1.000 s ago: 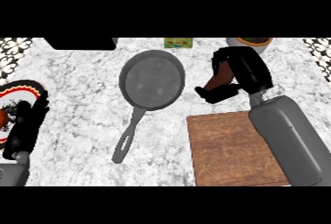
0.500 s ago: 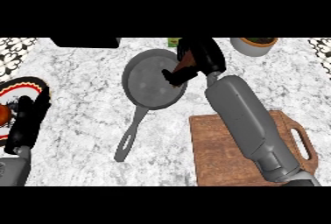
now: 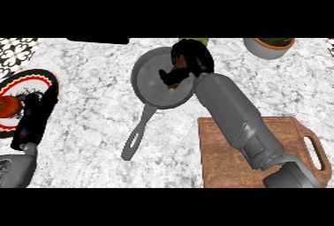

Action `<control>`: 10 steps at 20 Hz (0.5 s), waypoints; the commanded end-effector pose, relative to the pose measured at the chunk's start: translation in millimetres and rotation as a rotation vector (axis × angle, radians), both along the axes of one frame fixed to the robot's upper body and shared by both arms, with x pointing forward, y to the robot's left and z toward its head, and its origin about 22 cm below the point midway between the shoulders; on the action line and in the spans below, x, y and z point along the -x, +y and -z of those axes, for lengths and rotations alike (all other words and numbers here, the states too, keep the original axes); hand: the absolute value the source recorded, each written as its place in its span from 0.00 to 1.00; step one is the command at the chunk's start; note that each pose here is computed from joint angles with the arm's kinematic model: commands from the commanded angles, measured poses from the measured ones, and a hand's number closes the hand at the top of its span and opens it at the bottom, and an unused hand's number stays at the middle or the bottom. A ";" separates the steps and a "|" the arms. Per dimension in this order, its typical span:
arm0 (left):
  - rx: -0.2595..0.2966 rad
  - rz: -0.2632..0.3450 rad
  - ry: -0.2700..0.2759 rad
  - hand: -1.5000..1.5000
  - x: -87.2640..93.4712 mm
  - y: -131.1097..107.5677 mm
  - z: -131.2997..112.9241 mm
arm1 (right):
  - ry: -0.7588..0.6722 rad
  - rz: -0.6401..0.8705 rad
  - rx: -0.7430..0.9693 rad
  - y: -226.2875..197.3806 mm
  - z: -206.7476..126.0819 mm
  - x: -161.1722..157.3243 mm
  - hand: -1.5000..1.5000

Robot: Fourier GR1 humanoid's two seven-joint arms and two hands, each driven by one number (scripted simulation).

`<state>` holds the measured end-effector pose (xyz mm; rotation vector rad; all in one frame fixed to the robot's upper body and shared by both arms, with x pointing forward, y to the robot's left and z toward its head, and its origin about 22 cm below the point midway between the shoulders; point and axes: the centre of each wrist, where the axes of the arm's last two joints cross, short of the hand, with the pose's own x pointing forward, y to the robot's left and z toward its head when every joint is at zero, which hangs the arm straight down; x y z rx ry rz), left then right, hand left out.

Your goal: Pick the sweet potato from the cutting board and place it in the pan

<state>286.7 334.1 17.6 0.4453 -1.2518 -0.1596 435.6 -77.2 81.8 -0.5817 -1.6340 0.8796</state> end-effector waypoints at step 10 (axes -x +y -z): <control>0.003 0.112 -0.015 0.50 -21.1 -26.7 -13.3 | 0.176 0.026 -0.190 -14.3 34.4 2.4 0.00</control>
